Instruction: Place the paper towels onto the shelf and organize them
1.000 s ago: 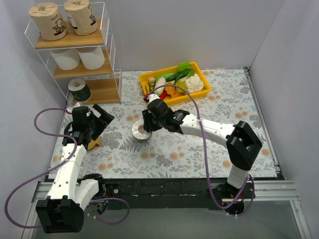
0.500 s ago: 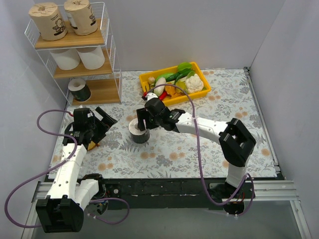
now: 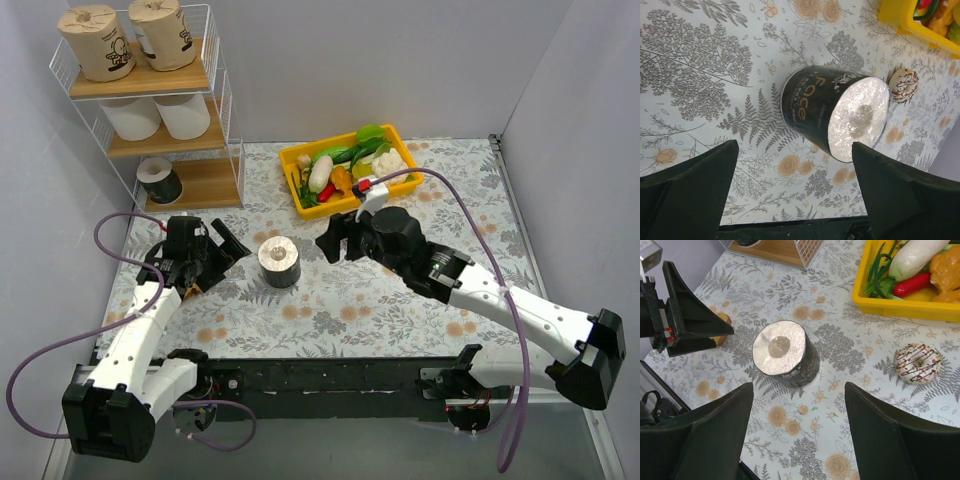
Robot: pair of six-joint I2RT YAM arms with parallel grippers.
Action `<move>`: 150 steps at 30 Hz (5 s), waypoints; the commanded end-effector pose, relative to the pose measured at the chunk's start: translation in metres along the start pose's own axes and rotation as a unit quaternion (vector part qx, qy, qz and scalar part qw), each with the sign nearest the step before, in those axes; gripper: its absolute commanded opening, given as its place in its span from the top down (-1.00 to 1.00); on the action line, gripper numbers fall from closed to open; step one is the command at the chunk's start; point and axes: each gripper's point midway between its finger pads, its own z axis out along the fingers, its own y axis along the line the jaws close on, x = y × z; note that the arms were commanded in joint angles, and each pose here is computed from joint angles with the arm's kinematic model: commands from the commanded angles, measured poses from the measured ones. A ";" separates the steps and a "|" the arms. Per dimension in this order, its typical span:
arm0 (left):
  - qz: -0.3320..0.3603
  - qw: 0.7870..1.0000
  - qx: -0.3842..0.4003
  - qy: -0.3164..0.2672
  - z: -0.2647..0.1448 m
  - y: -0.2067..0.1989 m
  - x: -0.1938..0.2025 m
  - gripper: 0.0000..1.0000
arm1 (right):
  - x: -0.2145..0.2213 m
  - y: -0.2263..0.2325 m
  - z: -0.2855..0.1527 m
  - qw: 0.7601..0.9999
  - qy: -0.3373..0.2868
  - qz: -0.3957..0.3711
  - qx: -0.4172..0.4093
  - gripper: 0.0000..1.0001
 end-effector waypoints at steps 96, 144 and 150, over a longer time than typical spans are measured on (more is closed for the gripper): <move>-0.251 0.935 0.030 -0.247 0.106 -0.026 -0.278 0.42 | -0.045 -0.041 -0.141 0.985 -0.173 0.006 0.010 -0.61; -0.172 0.955 0.047 -0.236 -0.030 -0.036 -0.185 -0.96 | -0.048 -0.071 -0.212 0.987 -0.132 0.030 0.081 -0.97; 0.030 0.963 0.200 -0.177 -0.063 -0.134 -0.154 -0.96 | -0.046 -0.069 -0.208 0.986 -0.137 0.059 0.075 -0.97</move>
